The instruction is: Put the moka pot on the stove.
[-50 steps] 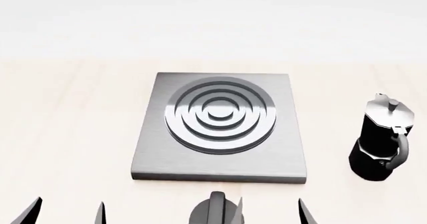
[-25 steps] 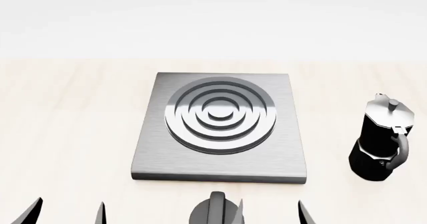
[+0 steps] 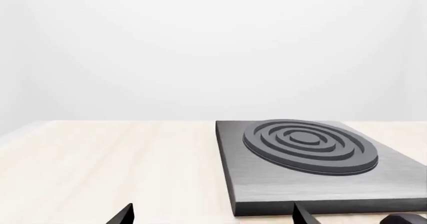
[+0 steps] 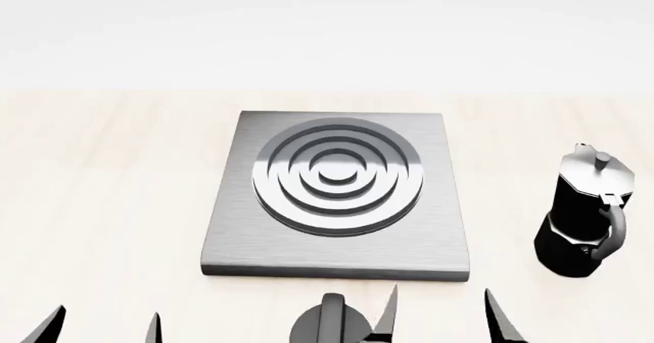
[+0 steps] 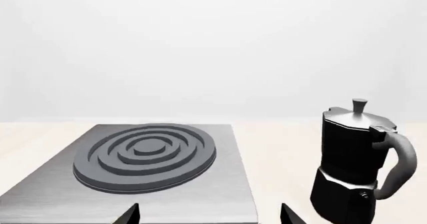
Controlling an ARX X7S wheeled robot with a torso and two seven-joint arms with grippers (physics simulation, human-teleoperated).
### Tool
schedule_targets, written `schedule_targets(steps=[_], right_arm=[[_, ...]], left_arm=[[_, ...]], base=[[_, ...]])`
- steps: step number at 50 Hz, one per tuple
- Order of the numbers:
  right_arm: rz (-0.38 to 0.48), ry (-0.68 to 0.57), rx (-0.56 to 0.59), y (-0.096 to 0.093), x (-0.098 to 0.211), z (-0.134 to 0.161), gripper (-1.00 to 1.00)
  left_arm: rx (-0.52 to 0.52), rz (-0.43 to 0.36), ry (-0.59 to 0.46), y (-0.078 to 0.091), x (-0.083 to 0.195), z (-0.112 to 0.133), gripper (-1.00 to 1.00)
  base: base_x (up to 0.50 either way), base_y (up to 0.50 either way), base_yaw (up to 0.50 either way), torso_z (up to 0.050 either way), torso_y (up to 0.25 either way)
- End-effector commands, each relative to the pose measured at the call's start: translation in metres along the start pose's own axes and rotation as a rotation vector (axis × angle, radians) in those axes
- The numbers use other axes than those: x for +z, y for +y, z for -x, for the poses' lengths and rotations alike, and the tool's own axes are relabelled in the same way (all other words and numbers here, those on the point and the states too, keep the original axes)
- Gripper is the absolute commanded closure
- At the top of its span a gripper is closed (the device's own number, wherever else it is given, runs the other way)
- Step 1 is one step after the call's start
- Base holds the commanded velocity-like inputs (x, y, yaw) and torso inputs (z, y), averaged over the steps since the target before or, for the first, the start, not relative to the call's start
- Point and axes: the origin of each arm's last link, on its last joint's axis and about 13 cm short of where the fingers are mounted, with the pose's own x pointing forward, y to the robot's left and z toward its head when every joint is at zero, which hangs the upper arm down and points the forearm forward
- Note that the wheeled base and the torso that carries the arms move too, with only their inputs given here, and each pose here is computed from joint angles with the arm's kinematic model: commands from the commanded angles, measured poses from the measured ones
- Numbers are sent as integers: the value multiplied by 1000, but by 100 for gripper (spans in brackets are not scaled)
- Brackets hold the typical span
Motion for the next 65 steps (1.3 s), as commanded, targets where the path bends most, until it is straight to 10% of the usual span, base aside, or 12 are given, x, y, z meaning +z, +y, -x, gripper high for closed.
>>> schedule_targets(steps=[1, 40, 65], right_arm=[[37, -19, -11, -21, 51, -23, -100], [204, -128, -169, -65, 99, -32, -100], [81, -12, -151, -106, 95, -57, -100]], left_arm=[[0, 6, 2, 0, 0, 1, -100], [1, 15, 10, 1, 1, 1, -100], [6, 14, 7, 1, 3, 0, -100]], base=[[0, 0, 0, 0, 0], [0, 0, 0, 0, 0], [0, 0, 0, 0, 0]])
